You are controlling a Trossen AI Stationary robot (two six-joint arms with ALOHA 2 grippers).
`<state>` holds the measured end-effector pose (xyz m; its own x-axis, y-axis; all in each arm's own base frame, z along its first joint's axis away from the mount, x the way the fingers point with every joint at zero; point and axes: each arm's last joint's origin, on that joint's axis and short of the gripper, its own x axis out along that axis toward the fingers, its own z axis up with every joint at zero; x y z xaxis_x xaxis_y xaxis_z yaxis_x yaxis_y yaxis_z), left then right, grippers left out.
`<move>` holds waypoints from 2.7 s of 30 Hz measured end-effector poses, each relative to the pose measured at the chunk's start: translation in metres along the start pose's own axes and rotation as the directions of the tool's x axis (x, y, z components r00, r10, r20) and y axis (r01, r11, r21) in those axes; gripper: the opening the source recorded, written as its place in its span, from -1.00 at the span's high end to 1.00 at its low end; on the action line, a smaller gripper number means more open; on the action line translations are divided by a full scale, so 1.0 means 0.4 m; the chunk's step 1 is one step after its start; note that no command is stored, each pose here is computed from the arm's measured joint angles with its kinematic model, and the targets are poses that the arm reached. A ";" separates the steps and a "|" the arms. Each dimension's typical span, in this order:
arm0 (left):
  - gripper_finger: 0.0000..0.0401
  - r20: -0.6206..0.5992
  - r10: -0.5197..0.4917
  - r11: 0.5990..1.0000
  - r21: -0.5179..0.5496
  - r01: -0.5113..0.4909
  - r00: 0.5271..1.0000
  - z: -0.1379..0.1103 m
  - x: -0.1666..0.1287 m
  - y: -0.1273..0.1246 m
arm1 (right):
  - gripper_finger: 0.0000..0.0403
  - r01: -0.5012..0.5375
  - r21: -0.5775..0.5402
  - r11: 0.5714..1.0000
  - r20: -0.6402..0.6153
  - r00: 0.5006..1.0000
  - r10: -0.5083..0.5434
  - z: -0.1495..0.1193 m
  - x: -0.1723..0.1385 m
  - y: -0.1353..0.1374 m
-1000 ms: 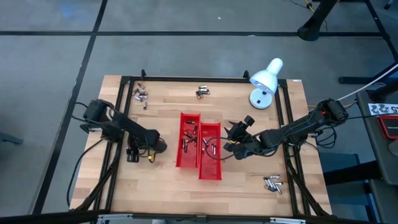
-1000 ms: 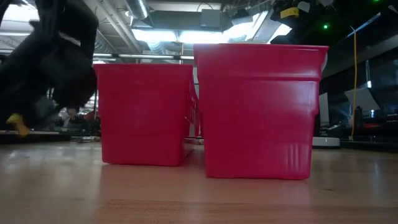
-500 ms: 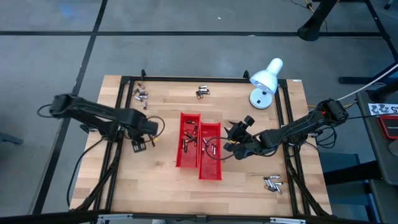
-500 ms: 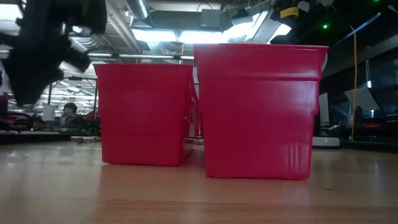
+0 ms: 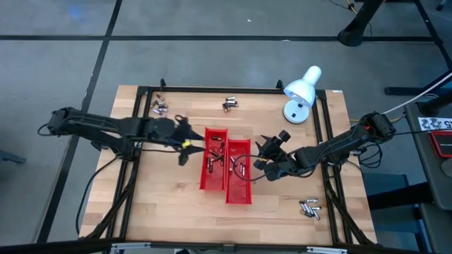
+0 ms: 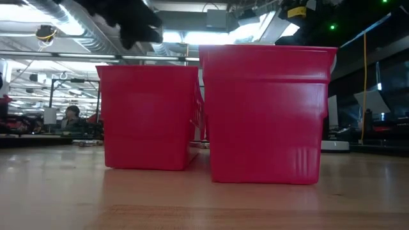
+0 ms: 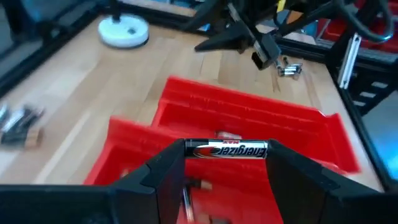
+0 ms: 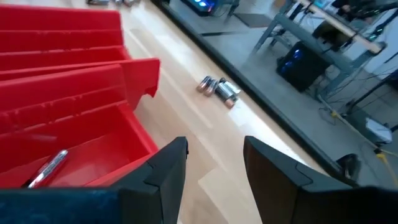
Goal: Sort batteries
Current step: Put the silver battery into the right red bin, then put the black battery into the left red bin
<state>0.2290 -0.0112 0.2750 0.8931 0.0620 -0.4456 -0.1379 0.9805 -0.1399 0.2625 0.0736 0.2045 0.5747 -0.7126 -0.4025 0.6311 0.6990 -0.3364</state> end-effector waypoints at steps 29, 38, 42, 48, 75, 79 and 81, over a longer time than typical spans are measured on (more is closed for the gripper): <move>0.04 -0.190 0.005 0.991 0.131 0.021 0.982 0.010 0.401 -0.029 | 0.19 0.023 0.002 1.000 -0.021 1.000 -0.023 0.015 -0.039 -0.072; -0.34 -0.171 0.009 0.993 0.113 0.010 0.985 0.018 0.400 -0.021 | 0.19 -0.047 0.002 0.999 -0.072 0.996 0.047 0.010 -0.040 -0.069; -0.45 -0.134 0.003 0.985 0.169 0.020 0.991 0.040 0.382 -0.022 | 0.19 -0.072 0.001 0.997 -0.091 0.993 0.072 0.008 -0.040 -0.068; -0.47 -0.066 0.005 0.972 0.235 0.010 0.998 0.098 0.304 -0.027 | 0.19 -0.144 -0.040 0.989 -0.290 0.949 0.126 0.019 -0.059 -0.095; -0.48 0.151 0.050 0.969 0.231 -0.085 0.987 -0.062 0.068 -0.054 | 0.19 -0.458 -0.005 0.889 -0.995 0.089 0.041 -0.175 0.006 -0.214; -0.48 0.142 0.043 0.968 0.239 -0.077 0.989 -0.078 0.069 -0.057 | 0.19 -0.485 0.004 0.875 -1.000 0.016 0.014 -0.195 0.037 -0.201; -0.48 0.137 0.040 0.966 0.249 -0.073 0.990 -0.086 0.069 -0.058 | 0.19 -0.509 -0.004 0.861 -1.000 -0.022 -0.018 -0.207 0.051 -0.198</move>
<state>0.2424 -0.0385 0.2356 0.9372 0.1258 -0.3254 -0.0920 0.9888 0.1174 0.1812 0.0088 0.1522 -0.5448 0.0638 -0.8361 0.2485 0.9646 -0.0883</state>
